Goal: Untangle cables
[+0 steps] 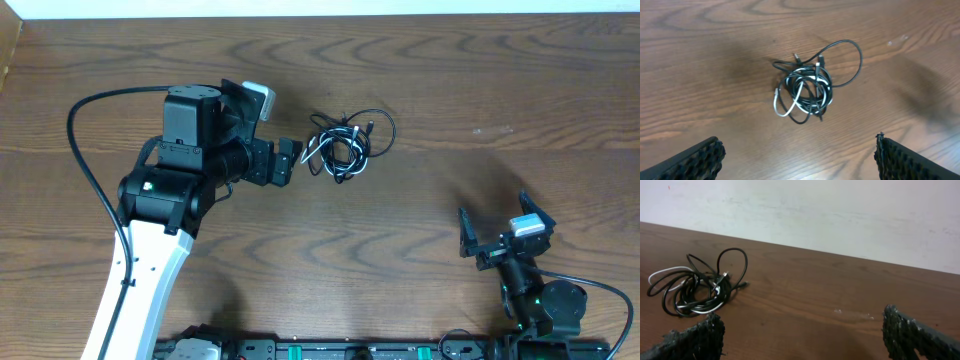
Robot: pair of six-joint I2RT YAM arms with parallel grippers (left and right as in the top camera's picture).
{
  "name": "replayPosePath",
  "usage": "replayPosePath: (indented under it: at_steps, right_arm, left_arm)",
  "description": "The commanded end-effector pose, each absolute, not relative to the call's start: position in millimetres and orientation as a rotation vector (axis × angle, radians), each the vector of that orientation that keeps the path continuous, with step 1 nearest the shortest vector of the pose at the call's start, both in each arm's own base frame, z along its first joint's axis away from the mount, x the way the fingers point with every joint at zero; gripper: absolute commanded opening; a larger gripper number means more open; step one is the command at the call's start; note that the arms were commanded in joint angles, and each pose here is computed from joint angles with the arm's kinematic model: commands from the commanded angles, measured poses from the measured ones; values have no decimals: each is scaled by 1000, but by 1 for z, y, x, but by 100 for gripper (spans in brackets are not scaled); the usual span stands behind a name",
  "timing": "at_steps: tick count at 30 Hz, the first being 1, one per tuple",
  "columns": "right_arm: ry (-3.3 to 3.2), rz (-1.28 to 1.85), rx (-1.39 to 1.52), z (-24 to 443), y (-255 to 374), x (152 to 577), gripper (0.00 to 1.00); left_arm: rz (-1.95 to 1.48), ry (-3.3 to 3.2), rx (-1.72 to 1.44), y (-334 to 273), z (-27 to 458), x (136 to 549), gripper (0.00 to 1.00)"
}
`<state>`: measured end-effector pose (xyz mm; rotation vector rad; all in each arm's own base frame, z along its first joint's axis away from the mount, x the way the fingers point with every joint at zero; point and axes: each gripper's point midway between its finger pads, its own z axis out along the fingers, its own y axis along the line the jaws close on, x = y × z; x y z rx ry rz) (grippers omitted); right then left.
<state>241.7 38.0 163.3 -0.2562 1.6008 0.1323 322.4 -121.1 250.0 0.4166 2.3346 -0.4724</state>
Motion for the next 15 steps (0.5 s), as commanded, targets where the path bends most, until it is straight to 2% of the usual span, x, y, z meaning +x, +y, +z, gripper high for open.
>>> replayPosePath:
  at_steps: [1,12,15]
  right_arm:
    - [1600,144,-256,163,40,241,99]
    - [1562,300,-399,167,71,230,99]
    - [1591,396,-332,171,73,228,99]
  left_arm:
    - [-547,2319,379,-129,262,321,98]
    - [-549,2323,378,-129,261,321,98]
    - [-539,2340,373,-127,258,319,98]
